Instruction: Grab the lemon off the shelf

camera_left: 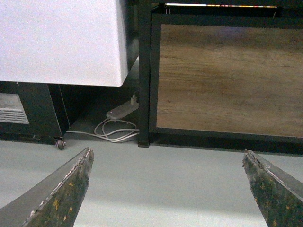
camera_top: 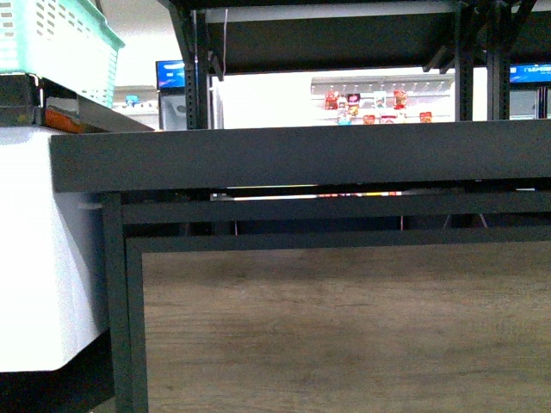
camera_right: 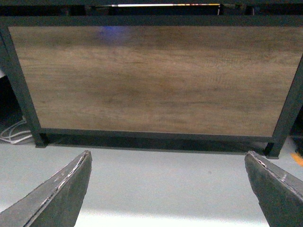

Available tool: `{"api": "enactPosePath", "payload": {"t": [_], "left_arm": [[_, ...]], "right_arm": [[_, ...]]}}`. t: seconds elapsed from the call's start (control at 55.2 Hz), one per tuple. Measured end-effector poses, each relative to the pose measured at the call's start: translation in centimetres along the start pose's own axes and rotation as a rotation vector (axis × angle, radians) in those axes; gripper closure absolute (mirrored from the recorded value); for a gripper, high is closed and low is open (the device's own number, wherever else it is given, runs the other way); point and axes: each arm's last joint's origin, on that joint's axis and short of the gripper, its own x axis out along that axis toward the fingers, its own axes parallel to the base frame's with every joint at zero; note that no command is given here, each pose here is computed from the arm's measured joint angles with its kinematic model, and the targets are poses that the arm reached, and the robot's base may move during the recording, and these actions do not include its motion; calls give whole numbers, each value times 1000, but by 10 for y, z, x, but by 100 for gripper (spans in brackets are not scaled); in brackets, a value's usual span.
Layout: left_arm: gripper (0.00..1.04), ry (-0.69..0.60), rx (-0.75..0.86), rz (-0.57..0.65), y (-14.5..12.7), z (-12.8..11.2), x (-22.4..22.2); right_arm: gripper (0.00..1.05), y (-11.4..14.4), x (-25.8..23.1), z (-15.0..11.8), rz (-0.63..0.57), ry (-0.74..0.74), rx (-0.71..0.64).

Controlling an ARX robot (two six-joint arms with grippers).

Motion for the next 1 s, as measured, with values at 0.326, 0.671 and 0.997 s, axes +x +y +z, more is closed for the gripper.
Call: {"api": "enactPosePath", "payload": {"t": [0.326,0.671,0.997], "left_arm": [[8,0,0,0,0,0,0],[8,0,0,0,0,0,0],[8,0,0,0,0,0,0]], "right_arm": [[7,0,0,0,0,0,0],[7,0,0,0,0,0,0],[7,0,0,0,0,0,0]]}}
